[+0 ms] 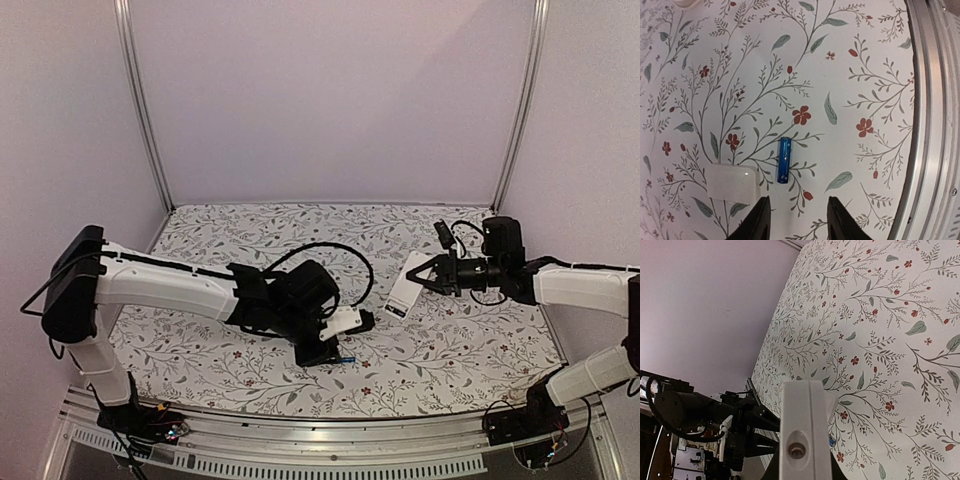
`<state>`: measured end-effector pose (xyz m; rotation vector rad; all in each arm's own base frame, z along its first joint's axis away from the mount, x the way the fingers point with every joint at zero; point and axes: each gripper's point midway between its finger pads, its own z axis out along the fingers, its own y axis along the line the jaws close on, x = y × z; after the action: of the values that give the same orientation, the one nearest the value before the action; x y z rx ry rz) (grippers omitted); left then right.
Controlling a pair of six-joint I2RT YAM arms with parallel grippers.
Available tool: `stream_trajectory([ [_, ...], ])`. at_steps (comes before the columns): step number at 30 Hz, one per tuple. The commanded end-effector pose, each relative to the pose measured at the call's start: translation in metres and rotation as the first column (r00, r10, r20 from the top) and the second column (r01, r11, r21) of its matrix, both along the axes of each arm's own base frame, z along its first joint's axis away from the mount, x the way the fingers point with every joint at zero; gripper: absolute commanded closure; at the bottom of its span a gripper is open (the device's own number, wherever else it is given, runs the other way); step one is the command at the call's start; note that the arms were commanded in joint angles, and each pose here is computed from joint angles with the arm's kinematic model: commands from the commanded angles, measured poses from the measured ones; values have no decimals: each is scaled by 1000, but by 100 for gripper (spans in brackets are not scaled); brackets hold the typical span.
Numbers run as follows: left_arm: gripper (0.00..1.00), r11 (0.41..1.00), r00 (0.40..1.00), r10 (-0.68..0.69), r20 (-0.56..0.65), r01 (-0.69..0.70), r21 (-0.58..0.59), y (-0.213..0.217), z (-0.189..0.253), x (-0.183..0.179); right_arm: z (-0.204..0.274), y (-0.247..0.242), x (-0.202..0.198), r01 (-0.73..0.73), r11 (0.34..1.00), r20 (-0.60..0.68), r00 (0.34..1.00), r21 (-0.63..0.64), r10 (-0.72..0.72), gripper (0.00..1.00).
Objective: Load the batteries into the remote control
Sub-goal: Pick up the battery from the center of the board.
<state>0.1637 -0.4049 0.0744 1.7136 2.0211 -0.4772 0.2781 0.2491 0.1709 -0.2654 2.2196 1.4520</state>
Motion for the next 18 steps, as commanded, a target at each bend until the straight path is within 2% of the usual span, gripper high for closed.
stream_trajectory([
  [1, 62, 995, 993, -99, 66, 98, 14, -14, -7, 6, 3, -8, -6, -7, 1000, 19, 1000, 9, 7, 100],
  [18, 74, 979, 984, -166, 69, 156, 130, -22, -59, 14, -3, -17, -7, -13, 1000, 0, 1000, 21, 13, 100],
])
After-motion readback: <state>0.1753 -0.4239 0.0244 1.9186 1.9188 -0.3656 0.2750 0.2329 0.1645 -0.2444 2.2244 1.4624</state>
